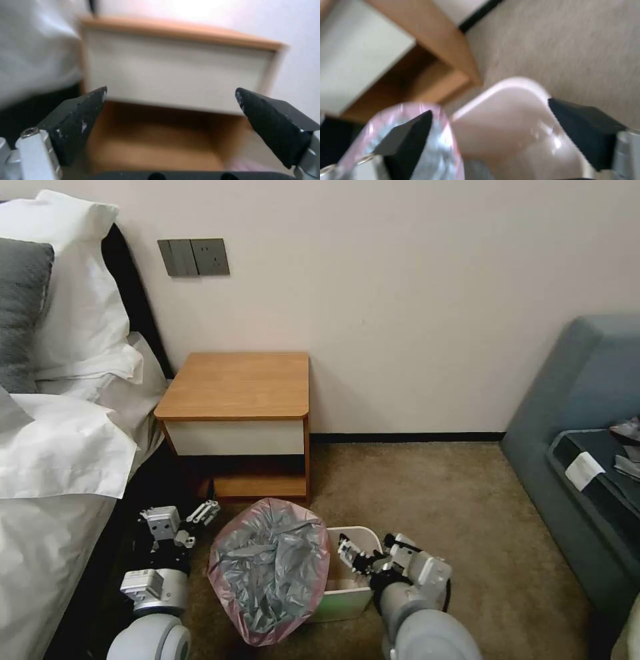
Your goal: Pick up the garbage bag from the table and place it over the trash can.
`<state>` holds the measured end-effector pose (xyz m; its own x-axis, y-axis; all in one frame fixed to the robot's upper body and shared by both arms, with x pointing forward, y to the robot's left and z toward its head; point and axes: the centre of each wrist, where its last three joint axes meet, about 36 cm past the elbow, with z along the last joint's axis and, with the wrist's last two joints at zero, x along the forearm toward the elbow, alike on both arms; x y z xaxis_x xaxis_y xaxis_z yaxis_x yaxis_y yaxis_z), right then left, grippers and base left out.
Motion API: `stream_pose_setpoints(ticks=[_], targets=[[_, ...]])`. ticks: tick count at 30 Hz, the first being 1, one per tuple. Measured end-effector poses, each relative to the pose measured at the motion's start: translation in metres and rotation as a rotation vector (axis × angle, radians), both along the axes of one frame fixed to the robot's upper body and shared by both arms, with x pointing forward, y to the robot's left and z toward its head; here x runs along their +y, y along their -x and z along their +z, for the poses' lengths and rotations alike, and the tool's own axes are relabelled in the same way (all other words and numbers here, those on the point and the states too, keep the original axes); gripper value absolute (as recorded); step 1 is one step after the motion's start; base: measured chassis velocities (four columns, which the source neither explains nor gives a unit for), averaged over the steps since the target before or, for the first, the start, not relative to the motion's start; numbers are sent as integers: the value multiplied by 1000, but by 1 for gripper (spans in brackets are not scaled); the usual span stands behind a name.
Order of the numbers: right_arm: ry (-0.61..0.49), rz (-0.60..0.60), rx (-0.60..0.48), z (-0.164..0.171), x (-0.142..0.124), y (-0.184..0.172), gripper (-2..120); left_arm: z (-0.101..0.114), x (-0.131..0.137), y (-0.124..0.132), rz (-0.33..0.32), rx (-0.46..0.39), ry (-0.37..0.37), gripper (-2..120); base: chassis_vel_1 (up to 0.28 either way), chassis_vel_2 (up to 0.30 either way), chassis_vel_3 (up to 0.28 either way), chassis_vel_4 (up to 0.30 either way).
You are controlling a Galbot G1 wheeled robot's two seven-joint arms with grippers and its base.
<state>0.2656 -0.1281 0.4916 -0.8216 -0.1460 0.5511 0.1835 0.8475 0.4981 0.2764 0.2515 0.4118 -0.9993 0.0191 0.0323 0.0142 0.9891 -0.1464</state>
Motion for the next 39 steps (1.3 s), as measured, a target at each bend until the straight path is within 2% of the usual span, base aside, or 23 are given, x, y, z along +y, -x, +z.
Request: stream_pose_setpoints(ticks=[2, 4, 5, 9, 11, 12, 13, 14, 15, 16, 17, 18, 20, 22, 24, 25, 26, 29, 34, 35, 36, 38, 39], targets=[[2, -61, -69, 5, -13, -5, 100, 25, -12, 15, -134, 146, 82, 100, 0, 0, 0, 0], [1, -67, -76, 5, -15, -5, 100, 27, -13, 17, -149, 159, 87, 100, 0, 0, 0, 0], [-4, -100, -106, 8, -21, -8, 100, 28, -16, 25, -204, 169, 94, 100, 0, 0, 0, 0], [-8, -128, -126, 11, -26, -11, 100, 24, -18, 32, -235, 141, 72, 99, 0, 0, 0, 0], [-11, -151, -141, 11, -28, -10, 100, 10, -22, 40, -222, 94, -53, 97, 0, 0, 0, 0], [-11, -151, -141, 11, -28, -10, 100, 10, -22, 40, -222, 94, -53, 97, 0, 0, 0, 0], [-7, -160, -150, 10, -29, -8, 100, 4, -29, 43, -172, 97, -162, 97, 0, 0, 0, 0], [-4, -165, -155, 9, -29, -7, 100, 2, -32, 44, -145, 111, -204, 97, 0, 0, 0, 0], [-4, -165, -155, 9, -29, -7, 100, 2, -32, 44, -145, 111, -204, 97, 0, 0, 0, 0], [-2, -170, -159, 9, -28, -7, 100, -1, -36, 45, -113, 130, -248, 97, 0, 0, 0, 0], [0, -179, -166, 8, -28, -6, 100, -3, -39, 46, -89, 167, -300, 99, 0, 0, 0, 0], [-1, -184, -170, 8, -27, -5, 100, -3, -41, 45, -91, 201, -321, 99, 0, 0, 0, 0], [-1, -185, -170, 8, -27, -5, 100, -2, -41, 45, -97, 215, -324, 100, 0, 0, 0, 0], [-5, -189, -183, 8, -24, -3, 100, 9, -44, 43, -186, 330, -301, 100, 0, 0, 0, 0], [-5, -189, -185, 8, -24, -3, 100, 11, -44, 43, -194, 350, -297, 100, 0, 0, 0, 0], [-6, -192, -192, 9, -23, -3, 100, 18, -46, 42, -217, 419, -277, 100, 0, 0, 0, 0], [-6, -192, -192, 9, -23, -3, 100, 18, -46, 42, -217, 419, -277, 100, 0, 0, 0, 0], [-3, -205, -207, 9, -23, -2, 100, 25, -50, 42, -239, 513, -262, 100, 0, 0, 0, 0], [9, -221, -222, 8, -23, -2, 100, 22, -53, 42, -243, 561, -249, 100, 0, 0, 0, 0], [13, -226, -229, 8, -23, -2, 100, 22, -55, 42, -249, 570, -230, 100, 0, 0, 0, 0], [15, -229, -234, 8, -23, -2, 100, 23, -58, 41, -262, 578, -174, 100, 0, 0, 0, 0], [16, -230, -235, 8, -22, -2, 100, 24, -59, 40, -267, 582, -152, 100, 0, 0, 0, 0], [18, -230, -238, 7, -21, -2, 100, 26, -62, 38, -272, 588, -97, 100, 0, 0, 0, 0]])
